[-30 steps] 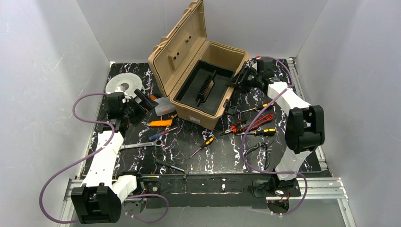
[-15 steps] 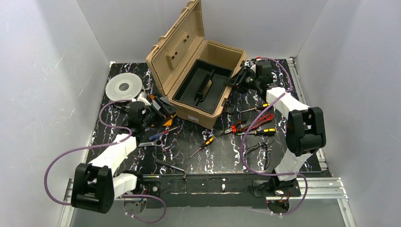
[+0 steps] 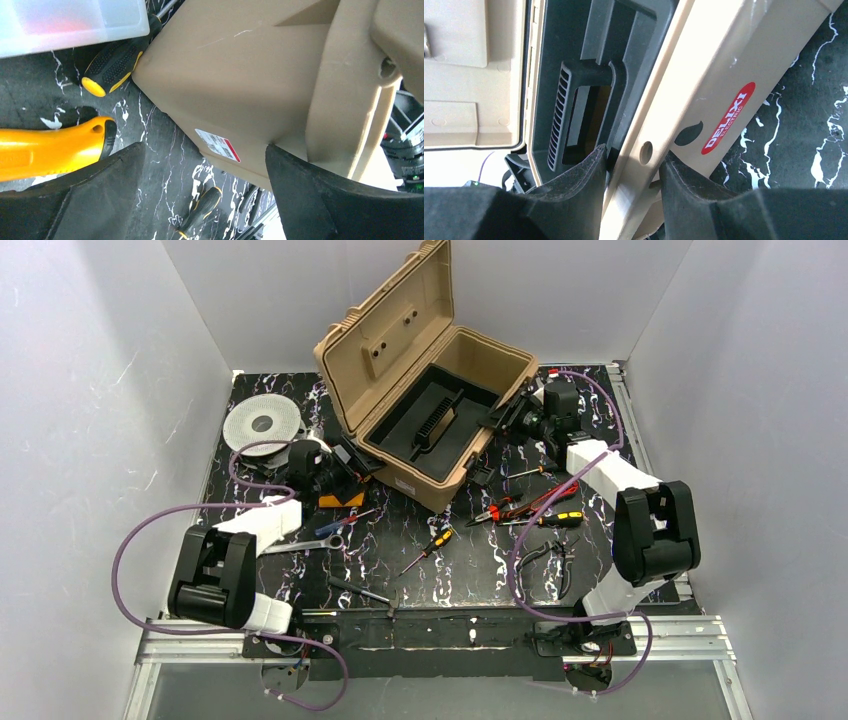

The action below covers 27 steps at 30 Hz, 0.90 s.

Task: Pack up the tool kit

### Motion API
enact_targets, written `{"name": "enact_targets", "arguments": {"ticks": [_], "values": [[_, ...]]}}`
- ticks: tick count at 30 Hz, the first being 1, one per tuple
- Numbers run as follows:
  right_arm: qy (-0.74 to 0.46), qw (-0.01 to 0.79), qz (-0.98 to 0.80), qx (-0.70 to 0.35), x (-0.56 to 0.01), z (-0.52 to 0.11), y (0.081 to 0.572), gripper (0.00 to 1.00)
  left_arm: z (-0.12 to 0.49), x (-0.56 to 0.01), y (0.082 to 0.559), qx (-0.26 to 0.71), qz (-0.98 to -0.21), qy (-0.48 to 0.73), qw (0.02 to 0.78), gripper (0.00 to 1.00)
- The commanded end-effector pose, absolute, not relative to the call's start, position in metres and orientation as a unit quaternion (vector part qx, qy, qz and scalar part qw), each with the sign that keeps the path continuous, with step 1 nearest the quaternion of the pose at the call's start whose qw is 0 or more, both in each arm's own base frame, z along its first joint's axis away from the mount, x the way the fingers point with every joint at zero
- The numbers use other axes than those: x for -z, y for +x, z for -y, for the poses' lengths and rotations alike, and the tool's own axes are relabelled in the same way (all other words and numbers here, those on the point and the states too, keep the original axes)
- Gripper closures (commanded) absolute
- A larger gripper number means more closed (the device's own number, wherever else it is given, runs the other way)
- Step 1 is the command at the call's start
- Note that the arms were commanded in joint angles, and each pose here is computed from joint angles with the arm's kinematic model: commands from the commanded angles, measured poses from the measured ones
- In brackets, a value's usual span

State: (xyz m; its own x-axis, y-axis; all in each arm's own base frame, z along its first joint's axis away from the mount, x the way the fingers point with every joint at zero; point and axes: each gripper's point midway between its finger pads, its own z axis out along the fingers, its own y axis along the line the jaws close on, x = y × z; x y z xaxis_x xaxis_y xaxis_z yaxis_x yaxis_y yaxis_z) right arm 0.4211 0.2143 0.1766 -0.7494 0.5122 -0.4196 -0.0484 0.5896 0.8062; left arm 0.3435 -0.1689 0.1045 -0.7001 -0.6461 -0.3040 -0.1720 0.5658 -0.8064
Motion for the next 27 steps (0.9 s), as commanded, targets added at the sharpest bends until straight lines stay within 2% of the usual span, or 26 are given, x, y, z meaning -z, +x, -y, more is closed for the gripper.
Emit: {"name": "enact_targets", "arguments": {"ticks": [1,3,8,12,14,19,24,27], "values": [[0.098,0.234,-0.863,-0.438,-0.151,-0.241,0.363,0.64,0.171,-0.178,0.396,0.432,-0.774,-0.231,0.402,0.10],[0.093,0.240,-0.864,-0.432,-0.155,-0.237,0.365,0.60,0.169,-0.183,0.400,0.428,-0.772,-0.230,0.411,0.10],[0.091,0.254,-0.889,-0.370,-0.170,-0.210,0.365,0.36,0.168,-0.197,0.400,0.421,-0.773,-0.207,0.427,0.09],[0.116,0.292,-0.899,-0.306,-0.182,-0.176,0.356,0.18,0.157,-0.194,0.380,0.401,-0.780,-0.211,0.433,0.09],[0.136,0.308,-0.901,-0.274,-0.185,-0.158,0.349,0.12,0.150,-0.190,0.366,0.385,-0.786,-0.217,0.433,0.09],[0.225,0.351,-0.890,-0.184,-0.187,-0.101,0.337,0.16,0.129,-0.183,0.326,0.330,-0.818,-0.220,0.417,0.04],[0.319,0.367,-0.862,-0.145,-0.177,-0.048,0.322,0.19,0.107,-0.205,0.291,0.257,-0.852,-0.150,0.430,0.02],[0.394,0.388,-0.824,-0.124,-0.168,-0.019,0.312,0.26,0.094,-0.221,0.276,0.215,-0.863,-0.099,0.446,0.02]]}}
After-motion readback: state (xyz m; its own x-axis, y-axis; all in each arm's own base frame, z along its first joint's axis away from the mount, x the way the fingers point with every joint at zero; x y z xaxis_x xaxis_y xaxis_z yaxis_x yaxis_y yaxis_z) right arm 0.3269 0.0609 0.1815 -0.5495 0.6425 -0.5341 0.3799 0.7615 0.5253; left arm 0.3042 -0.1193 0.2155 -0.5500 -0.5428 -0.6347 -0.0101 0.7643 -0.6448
